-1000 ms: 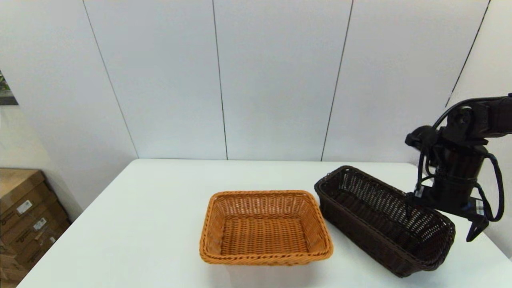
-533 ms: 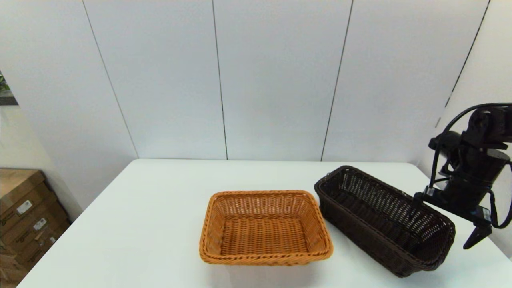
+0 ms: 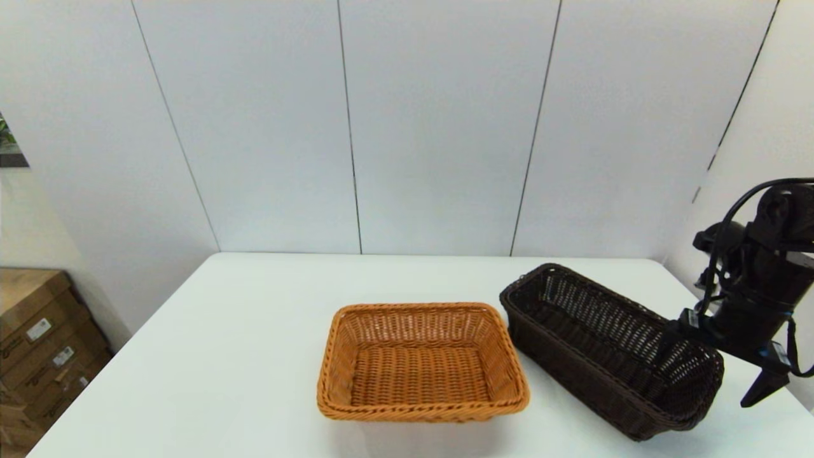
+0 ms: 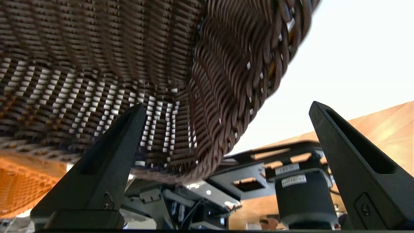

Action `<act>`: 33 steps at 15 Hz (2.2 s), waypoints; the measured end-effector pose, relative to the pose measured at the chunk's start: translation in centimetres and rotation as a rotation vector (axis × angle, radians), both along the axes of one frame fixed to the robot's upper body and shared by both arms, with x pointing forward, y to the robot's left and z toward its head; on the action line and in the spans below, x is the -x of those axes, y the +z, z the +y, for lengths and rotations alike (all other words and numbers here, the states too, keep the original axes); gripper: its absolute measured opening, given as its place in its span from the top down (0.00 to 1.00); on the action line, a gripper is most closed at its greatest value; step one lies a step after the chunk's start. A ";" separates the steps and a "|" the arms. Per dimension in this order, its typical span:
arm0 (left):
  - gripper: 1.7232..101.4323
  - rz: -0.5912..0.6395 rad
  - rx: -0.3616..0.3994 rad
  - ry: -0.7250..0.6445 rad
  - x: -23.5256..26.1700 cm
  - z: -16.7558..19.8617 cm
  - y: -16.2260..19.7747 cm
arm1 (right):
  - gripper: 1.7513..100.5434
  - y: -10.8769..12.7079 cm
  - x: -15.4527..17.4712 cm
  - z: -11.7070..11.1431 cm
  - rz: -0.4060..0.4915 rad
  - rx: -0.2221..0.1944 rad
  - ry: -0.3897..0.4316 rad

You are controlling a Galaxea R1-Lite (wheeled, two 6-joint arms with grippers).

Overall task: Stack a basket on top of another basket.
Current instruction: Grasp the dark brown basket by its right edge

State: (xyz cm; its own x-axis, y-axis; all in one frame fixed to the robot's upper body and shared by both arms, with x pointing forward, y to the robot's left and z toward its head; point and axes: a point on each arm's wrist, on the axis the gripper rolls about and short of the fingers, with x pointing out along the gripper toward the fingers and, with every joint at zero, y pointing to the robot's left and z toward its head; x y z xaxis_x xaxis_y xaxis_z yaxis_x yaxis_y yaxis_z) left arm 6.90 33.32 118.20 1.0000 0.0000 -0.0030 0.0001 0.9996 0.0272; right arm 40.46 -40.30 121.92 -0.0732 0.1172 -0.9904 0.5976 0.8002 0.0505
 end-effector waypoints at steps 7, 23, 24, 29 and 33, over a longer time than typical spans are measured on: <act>0.04 0.000 0.000 0.000 0.0 0.0 0.0 | 0.00 -1.5 -0.6 -0.1 0.008 0.007 -0.002; 0.04 0.000 0.000 0.000 0.0 0.0 0.0 | 0.00 -4.8 -0.9 1.8 0.036 0.018 -0.101; 0.04 0.000 0.000 0.000 0.0 0.0 0.0 | 0.00 -4.9 -0.9 1.8 0.041 0.018 -0.102; 0.04 0.000 0.000 0.000 0.0 0.0 0.0 | 0.00 -5.5 -1.1 1.2 0.041 0.018 -0.117; 0.04 0.000 0.000 0.000 0.0 0.0 0.0 | 0.25 -5.8 -1.3 0.8 0.024 0.019 -0.129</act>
